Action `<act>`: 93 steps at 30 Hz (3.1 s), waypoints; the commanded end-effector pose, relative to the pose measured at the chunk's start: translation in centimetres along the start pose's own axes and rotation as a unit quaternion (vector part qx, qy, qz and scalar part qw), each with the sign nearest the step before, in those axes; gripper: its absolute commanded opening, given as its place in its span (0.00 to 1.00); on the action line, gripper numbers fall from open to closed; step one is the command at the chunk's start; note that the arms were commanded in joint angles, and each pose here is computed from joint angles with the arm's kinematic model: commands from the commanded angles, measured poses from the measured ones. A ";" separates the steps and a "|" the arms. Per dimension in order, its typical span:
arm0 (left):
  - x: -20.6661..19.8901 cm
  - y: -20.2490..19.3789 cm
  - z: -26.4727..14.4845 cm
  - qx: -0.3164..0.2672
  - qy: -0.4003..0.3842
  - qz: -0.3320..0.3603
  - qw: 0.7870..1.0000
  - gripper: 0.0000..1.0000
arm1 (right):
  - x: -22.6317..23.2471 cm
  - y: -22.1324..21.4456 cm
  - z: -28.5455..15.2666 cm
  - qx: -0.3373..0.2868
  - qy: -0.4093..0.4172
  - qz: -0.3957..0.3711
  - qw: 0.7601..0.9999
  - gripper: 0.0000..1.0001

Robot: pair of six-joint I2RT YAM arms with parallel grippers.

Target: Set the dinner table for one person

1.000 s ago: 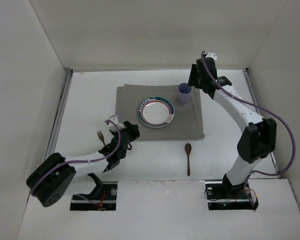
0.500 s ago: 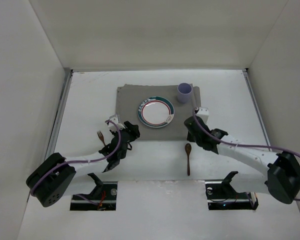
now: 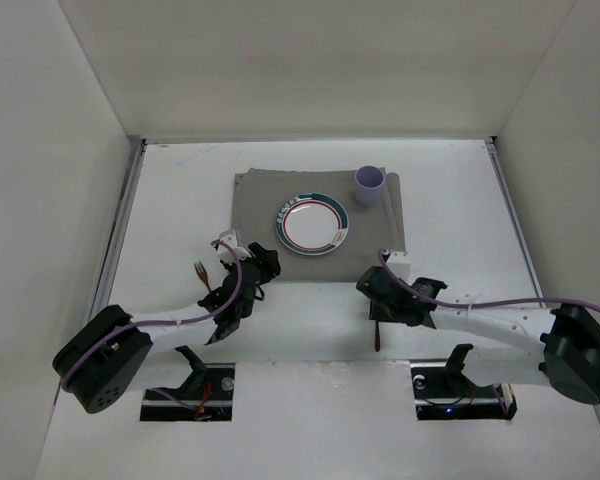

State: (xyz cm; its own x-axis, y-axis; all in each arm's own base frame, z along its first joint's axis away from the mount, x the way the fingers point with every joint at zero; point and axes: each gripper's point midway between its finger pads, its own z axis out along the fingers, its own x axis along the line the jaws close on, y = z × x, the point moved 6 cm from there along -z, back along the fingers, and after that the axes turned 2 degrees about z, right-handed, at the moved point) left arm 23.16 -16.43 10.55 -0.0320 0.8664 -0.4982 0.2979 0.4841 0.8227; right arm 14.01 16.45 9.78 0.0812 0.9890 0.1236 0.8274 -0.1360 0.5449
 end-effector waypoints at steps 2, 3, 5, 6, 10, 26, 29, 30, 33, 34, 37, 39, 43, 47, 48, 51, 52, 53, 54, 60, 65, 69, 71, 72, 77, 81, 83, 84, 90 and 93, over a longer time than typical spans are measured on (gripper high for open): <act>-1.5 1.2 0.1 -0.022 -0.022 -0.025 0.999 0.50 | -0.1 -1.9 0.3 0.039 -0.009 0.009 0.999 0.35; -1.5 1.2 0.2 -0.021 -0.022 -0.025 0.999 0.50 | 0.1 -2.2 0.4 0.043 -0.007 0.007 0.999 0.35; -1.5 1.0 0.3 -0.019 -0.021 -0.023 0.999 0.50 | 0.6 -2.6 0.7 0.054 -0.002 0.006 0.999 0.33; -1.4 0.9 0.2 -0.017 -0.021 -0.023 0.999 0.50 | 0.8 -2.7 1.0 0.057 -0.002 0.002 0.998 0.32; -1.5 1.1 0.2 -0.019 -0.023 -0.026 0.999 0.50 | 1.4 -2.7 1.7 0.056 -0.014 -0.006 0.998 0.18; -1.5 1.1 0.0 -0.019 -0.026 -0.029 0.999 0.51 | 3.1 13.8 1.6 -0.119 0.024 -0.005 0.993 0.09; -1.4 1.0 0.2 -0.016 -0.024 -0.028 0.999 0.51 | 3.3 16.7 3.8 -0.119 0.023 -0.011 0.993 0.09; -1.3 0.9 0.2 -0.015 -0.024 -0.028 0.999 0.51 | 3.4 17.5 4.4 -0.119 0.022 -0.018 0.992 0.09; -1.4 0.9 0.2 -0.015 -0.023 -0.025 0.999 0.51 | 3.4 18.9 6.4 -0.108 0.017 -0.031 0.993 0.10; -1.3 0.9 0.3 -0.014 -0.021 -0.027 0.999 0.51 | 3.4 19.2 7.0 -0.103 0.016 -0.035 0.994 0.10; -1.3 0.9 0.3 -0.014 -0.021 -0.028 0.999 0.51 | 3.4 19.6 7.9 -0.095 0.018 -0.039 0.995 0.10; -1.2 0.9 0.4 -0.014 -0.020 -0.025 0.999 0.51 | 3.4 19.3 8.5 -0.085 0.023 -0.042 0.995 0.10; -1.2 0.9 0.4 -0.014 -0.019 -0.027 0.999 0.51 | 3.3 18.8 9.8 -0.070 0.019 -0.048 0.996 0.11; -1.3 0.9 0.4 -0.014 -0.020 -0.027 0.999 0.51 | 3.4 18.5 10.5 -0.059 0.018 -0.050 0.997 0.13; -1.3 0.9 0.4 -0.014 -0.020 -0.027 0.999 0.51 | 3.3 18.4 10.6 -0.057 0.016 -0.048 0.997 0.13; -1.2 0.9 0.3 -0.015 -0.020 -0.028 0.999 0.51 | 3.0 17.9 11.3 -0.050 0.012 -0.045 0.998 0.13; -1.2 0.9 0.3 -0.015 -0.021 -0.028 0.999 0.51 | 3.0 17.8 11.5 -0.048 0.011 -0.045 0.998 0.14; -1.3 1.0 0.2 -0.015 -0.022 -0.029 0.999 0.51 | 2.9 17.6 11.6 -0.046 0.010 -0.044 0.998 0.14; -1.4 1.0 0.2 -0.015 -0.023 -0.027 0.999 0.51 | 2.9 17.5 11.7 -0.045 0.009 -0.043 0.998 0.15; -1.4 0.8 0.5 -0.012 -0.019 -0.024 0.999 0.50 | 2.6 17.8 11.9 -0.052 0.000 -0.039 0.998 0.25; -1.2 0.9 0.4 -0.015 -0.019 -0.024 0.999 0.50 | 2.7 18.7 9.9 -0.081 0.005 -0.033 0.996 0.34; -1.4 0.7 0.6 -0.012 -0.018 -0.019 1.000 0.50 | 2.5 20.1 6.4 -0.128 0.019 -0.019 0.991 0.47; -1.6 0.8 0.7 -0.013 -0.019 -0.015 1.000 0.50 | 2.6 20.8 4.2 -0.159 0.033 -0.007 0.987 0.54; -1.7 0.8 0.7 -0.013 -0.019 -0.013 1.000 0.49 | 2.4 21.1 3.0 -0.175 0.040 -0.002 0.984 0.57; -2.0 0.7 1.1 -0.008 -0.014 0.013 1.000 0.43 | 1.3 21.5 -1.1 -0.269 0.078 0.033 0.960 0.65; -2.5 1.0 1.2 0.004 -0.005 0.027 1.000 0.32 | -0.1 21.9 -3.2 -0.351 0.106 0.068 0.928 0.50; -2.5 1.0 0.9 0.014 0.004 0.032 0.999 0.26 | -1.0 22.1 -3.9 -0.380 0.108 0.097 0.914 0.28; -2.3 1.0 0.9 0.020 0.011 0.037 0.999 0.24 | -1.2 21.9 -4.2 -0.390 0.111 0.112 0.907 0.21; 0.9 1.8 0.7 0.060 0.087 0.042 0.993 0.15 | -3.1 19.4 -4.7 -0.428 0.110 0.183 0.878 0.11; 2.5 3.1 0.2 0.070 0.131 0.049 0.988 0.14 | -3.4 18.8 -4.9 -0.438 0.124 0.208 0.866 0.11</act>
State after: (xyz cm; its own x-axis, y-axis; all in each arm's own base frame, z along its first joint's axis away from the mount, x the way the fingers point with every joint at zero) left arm 24.38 -14.29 10.71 -0.1727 0.9191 -0.3541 0.4172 0.3939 0.8190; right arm 26.39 10.32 21.20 0.0795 0.8860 0.4568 0.1498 -0.4637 0.8733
